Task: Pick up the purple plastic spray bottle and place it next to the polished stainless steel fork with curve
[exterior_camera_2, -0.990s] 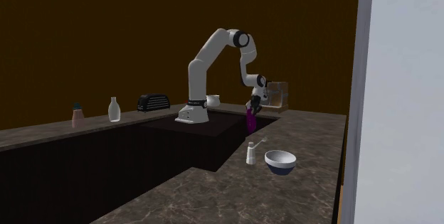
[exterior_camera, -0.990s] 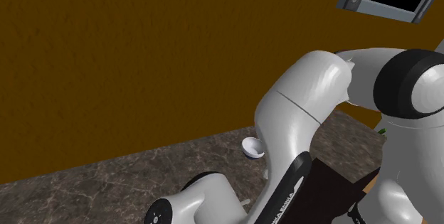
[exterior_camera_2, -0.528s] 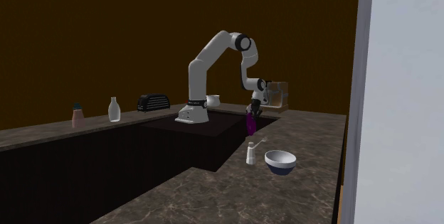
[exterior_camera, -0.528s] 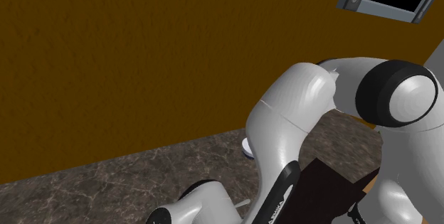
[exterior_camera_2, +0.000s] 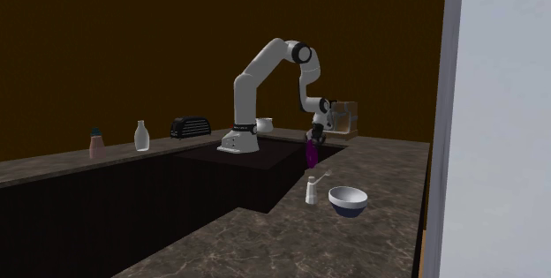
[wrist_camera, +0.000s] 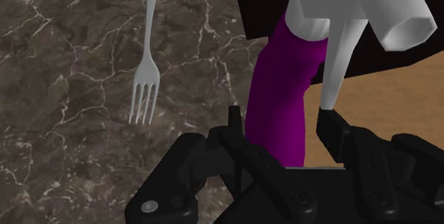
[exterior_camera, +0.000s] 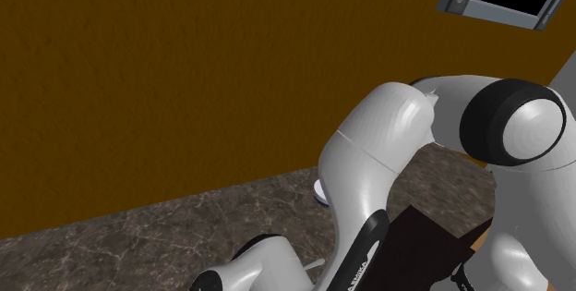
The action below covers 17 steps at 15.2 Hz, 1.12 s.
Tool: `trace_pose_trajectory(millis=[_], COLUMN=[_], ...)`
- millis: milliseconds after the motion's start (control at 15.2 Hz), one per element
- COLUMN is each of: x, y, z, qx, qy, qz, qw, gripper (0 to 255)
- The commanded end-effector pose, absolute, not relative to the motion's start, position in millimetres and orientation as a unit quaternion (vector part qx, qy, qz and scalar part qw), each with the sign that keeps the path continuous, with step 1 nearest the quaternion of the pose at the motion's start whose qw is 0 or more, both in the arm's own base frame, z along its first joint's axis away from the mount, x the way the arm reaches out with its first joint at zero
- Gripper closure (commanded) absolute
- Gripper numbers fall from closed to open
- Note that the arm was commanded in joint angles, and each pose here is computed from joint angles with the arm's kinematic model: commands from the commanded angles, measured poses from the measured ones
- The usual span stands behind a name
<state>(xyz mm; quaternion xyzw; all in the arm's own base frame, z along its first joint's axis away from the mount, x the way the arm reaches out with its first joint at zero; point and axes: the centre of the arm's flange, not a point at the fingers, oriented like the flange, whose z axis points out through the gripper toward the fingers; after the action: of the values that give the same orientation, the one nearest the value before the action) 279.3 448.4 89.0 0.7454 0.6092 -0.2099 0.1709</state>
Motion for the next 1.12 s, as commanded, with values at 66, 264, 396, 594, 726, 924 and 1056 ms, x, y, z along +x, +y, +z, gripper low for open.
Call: trace_pose_trajectory(millis=[66, 264, 396, 594, 726, 924, 1056], x=[278.5, 278.9, 281.7, 284.2, 284.2, 284.2, 284.2], y=[446.9, 447.1, 460.6, 472.7, 472.7, 472.7, 472.7], z=[87.4, 86.8, 109.3, 129.4, 129.4, 129.4, 129.4], qx=[0.745, 0.745, 0.745, 0.745, 0.745, 0.745, 0.745], qy=[0.609, 0.609, 0.609, 0.609, 0.609, 0.609, 0.609], qz=[-0.212, -0.212, -0.212, -0.212, -0.212, -0.212, -0.212], qw=[0.171, 0.171, 0.171, 0.171, 0.171, 0.171, 0.171], gripper=[0, 0, 0, 0, 0, 0, 0])
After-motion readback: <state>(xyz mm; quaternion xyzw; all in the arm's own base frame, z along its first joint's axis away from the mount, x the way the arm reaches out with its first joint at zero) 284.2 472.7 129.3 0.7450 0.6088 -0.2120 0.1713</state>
